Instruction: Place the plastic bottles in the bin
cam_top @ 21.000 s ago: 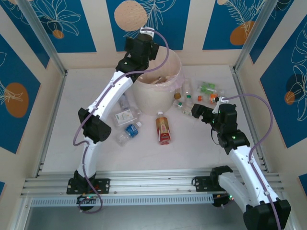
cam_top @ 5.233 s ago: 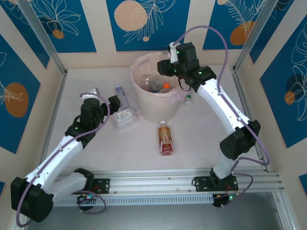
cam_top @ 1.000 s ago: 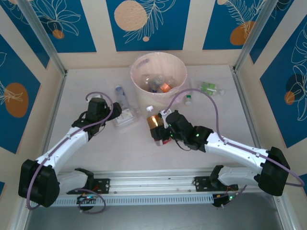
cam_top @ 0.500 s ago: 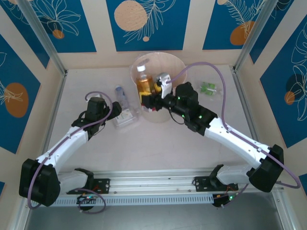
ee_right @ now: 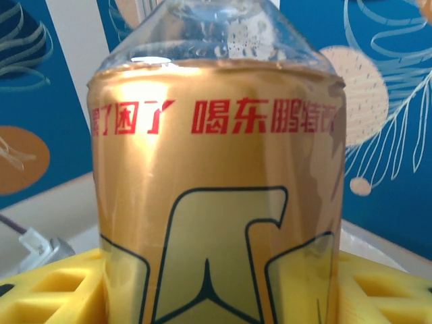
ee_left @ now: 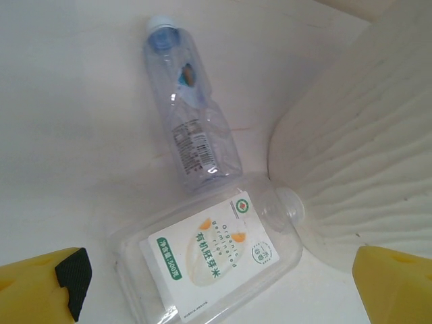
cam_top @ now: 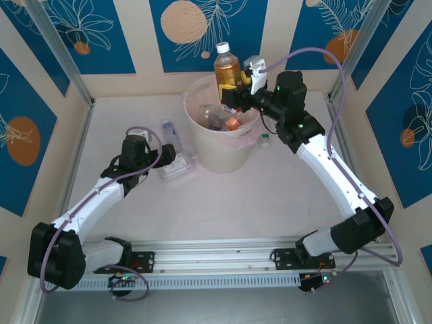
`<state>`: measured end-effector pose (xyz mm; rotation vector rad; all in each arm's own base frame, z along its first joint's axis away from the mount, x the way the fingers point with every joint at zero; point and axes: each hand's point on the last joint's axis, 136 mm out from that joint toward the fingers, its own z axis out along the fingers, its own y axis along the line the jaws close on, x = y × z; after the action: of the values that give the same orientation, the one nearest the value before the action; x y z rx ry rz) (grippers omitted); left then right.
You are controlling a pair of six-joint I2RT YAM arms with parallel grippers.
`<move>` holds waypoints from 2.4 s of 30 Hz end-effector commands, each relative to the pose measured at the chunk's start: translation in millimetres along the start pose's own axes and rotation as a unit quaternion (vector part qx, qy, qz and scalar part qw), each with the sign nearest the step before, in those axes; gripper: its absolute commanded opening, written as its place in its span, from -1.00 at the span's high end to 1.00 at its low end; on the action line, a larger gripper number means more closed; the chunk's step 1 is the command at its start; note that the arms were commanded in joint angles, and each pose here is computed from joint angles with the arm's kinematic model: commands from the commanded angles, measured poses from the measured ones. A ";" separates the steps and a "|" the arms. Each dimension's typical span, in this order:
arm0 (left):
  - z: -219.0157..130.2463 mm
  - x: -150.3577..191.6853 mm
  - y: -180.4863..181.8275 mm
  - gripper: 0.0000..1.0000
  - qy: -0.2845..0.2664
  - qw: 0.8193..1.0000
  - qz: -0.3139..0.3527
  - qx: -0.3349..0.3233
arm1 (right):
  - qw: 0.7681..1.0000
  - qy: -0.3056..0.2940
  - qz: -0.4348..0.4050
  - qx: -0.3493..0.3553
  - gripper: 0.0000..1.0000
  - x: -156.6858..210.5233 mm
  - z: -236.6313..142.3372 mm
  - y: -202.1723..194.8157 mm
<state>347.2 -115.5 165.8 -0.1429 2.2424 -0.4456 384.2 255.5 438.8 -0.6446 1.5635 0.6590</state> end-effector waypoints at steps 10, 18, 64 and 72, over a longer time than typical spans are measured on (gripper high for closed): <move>5.9 -13.5 -10.7 -1.00 -0.001 0.996 0.083 0.023 | 0.977 0.187 0.027 -0.101 -0.18 81.6 34.8 14.8; 5.9 -5.6 -10.9 -1.00 0.013 0.991 0.133 0.028 | 0.972 0.214 0.021 -0.098 -0.73 83.8 30.8 11.3; 45.9 100.6 -0.5 -0.97 0.259 0.929 0.252 0.077 | 0.991 0.033 0.041 0.121 -0.99 51.9 -96.0 -14.9; 29.1 98.0 -20.3 -1.00 0.219 0.964 0.116 0.092 | 0.991 0.046 0.053 0.117 -0.99 59.5 -86.1 -18.4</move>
<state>304.1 -161.5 79.5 0.5081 2.5763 -0.5247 331.5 180.6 385.9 -0.4415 1.7348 0.5271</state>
